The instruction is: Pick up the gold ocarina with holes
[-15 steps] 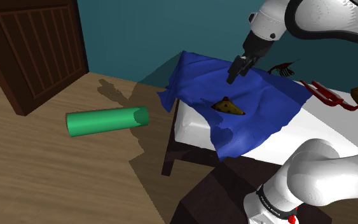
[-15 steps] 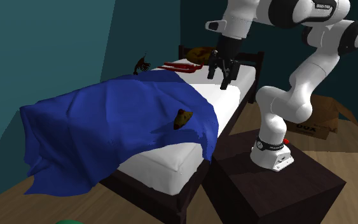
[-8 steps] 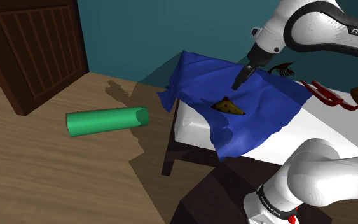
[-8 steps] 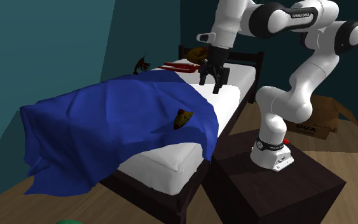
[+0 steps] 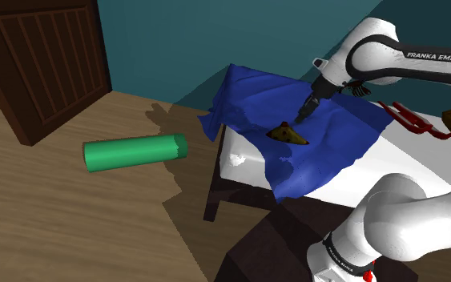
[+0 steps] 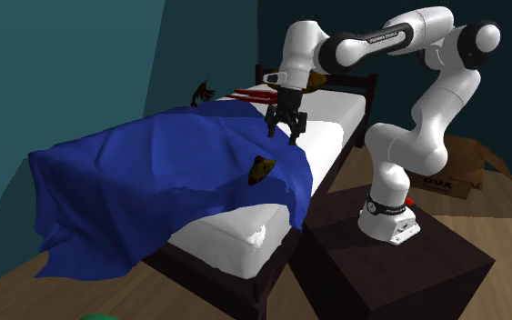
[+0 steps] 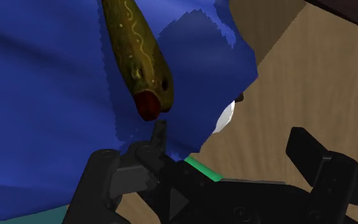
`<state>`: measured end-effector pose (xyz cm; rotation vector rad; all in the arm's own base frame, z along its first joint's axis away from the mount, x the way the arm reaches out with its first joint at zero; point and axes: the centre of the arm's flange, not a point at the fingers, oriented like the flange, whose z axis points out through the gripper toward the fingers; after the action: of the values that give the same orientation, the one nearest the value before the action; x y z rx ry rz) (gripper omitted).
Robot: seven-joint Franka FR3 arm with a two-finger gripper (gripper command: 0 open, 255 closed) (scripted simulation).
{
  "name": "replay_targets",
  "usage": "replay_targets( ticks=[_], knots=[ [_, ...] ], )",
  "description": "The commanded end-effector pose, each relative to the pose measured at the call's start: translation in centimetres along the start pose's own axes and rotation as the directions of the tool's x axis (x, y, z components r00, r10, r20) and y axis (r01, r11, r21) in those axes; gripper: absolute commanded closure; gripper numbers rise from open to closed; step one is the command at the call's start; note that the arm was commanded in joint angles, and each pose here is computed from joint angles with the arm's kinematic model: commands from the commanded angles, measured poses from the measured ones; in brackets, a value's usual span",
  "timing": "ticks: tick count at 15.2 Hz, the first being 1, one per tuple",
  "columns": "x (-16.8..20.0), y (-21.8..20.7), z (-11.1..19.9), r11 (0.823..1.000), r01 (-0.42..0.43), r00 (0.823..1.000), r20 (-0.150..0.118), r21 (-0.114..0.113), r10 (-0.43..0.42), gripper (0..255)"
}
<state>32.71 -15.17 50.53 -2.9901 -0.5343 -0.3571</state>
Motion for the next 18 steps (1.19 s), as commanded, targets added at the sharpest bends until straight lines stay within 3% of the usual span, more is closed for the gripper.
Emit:
replay_targets(
  ticks=[1, 8, 17, 18],
  knots=[
    [-1.0, 2.4, 1.5, 0.998, 0.053, 0.999, -0.016, 0.033, -0.052, 0],
    [-2.3, 10.6, 8.1, 0.966, 0.216, 0.975, -0.077, 0.141, -0.206, 0],
    [-3.3, 10.8, 12.0, 0.966, 0.216, 0.975, -0.077, 0.141, -0.206, 0],
    [-3.3, 10.7, 12.0, 0.966, 0.216, 0.975, -0.077, 0.141, -0.206, 255]
  ],
)
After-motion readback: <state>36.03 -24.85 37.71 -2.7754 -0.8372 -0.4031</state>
